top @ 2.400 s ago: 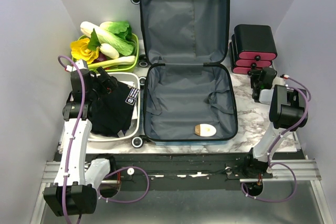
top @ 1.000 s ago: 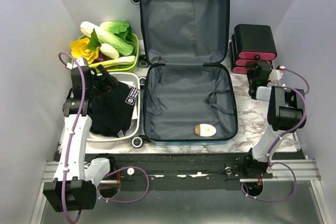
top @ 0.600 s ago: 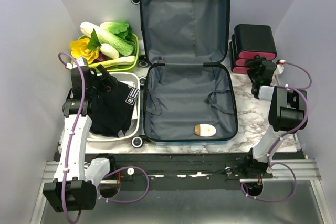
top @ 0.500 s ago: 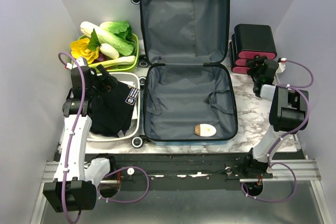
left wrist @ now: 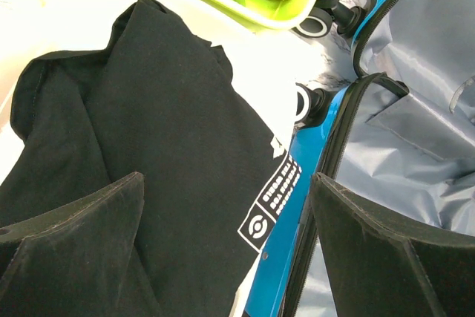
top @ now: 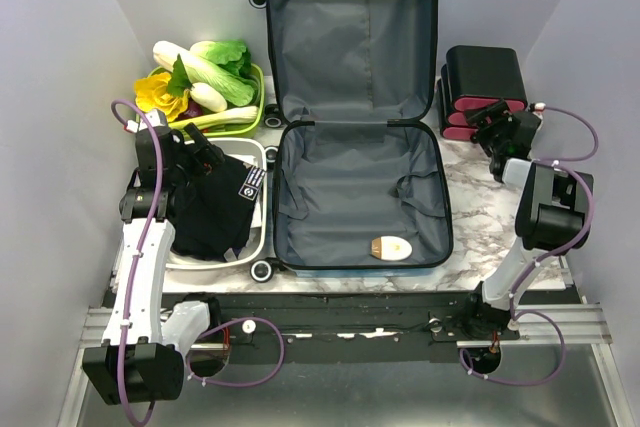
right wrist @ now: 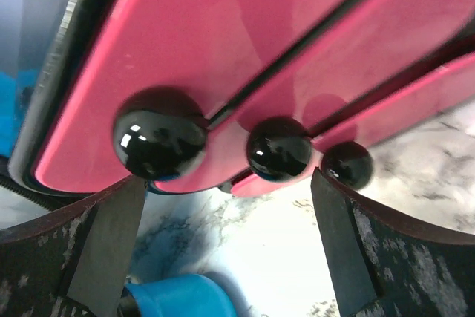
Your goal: Open, take out, and arrange the luggage
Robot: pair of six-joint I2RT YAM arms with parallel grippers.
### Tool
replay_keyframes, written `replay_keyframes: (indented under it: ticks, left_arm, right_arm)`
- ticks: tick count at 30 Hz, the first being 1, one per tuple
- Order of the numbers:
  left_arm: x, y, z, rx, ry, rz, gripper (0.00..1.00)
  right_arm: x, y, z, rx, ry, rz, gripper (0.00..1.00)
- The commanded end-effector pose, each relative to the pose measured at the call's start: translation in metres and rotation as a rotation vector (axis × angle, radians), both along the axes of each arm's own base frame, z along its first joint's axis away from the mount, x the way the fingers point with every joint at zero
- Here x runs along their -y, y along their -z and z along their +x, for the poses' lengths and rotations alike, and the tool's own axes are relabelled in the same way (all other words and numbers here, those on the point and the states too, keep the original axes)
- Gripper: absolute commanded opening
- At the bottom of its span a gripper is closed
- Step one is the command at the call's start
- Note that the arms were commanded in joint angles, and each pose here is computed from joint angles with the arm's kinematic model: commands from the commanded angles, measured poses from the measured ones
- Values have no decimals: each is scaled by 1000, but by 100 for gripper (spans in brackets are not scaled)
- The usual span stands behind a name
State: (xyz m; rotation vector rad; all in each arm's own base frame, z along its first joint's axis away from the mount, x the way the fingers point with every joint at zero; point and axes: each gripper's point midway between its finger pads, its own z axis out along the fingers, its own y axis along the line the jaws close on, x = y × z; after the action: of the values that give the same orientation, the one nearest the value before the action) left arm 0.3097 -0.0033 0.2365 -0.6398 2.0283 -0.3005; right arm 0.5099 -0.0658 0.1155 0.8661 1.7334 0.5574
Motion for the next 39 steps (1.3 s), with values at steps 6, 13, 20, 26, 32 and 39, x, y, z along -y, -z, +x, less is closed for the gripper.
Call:
replay_keyframes:
  ticks: [6, 13, 20, 26, 32, 39]
  left_arm:
    - [2, -2, 4, 17, 6, -21, 99]
    - [-2, -7, -4, 32, -6, 5, 99]
    - [-3, -8, -6, 39, -5, 14, 99]
    - [-1, -9, -7, 40, -1, 6, 99]
    - [-2, -9, -7, 40, -7, 4, 99]
    - [-2, -10, -8, 43, -13, 1, 99]
  right_arm:
    - [-80, -19, 40, 118, -411, -23, 100]
    - [-112, -16, 44, 91, -433, -128, 100]
    - [-63, -26, 25, 34, -189, -166, 100]
    - [-17, -22, 31, -42, -13, -156, 100]
    - [17, -27, 40, -24, 101, -117, 100]
    - [75, -32, 25, -38, 267, -90, 100]
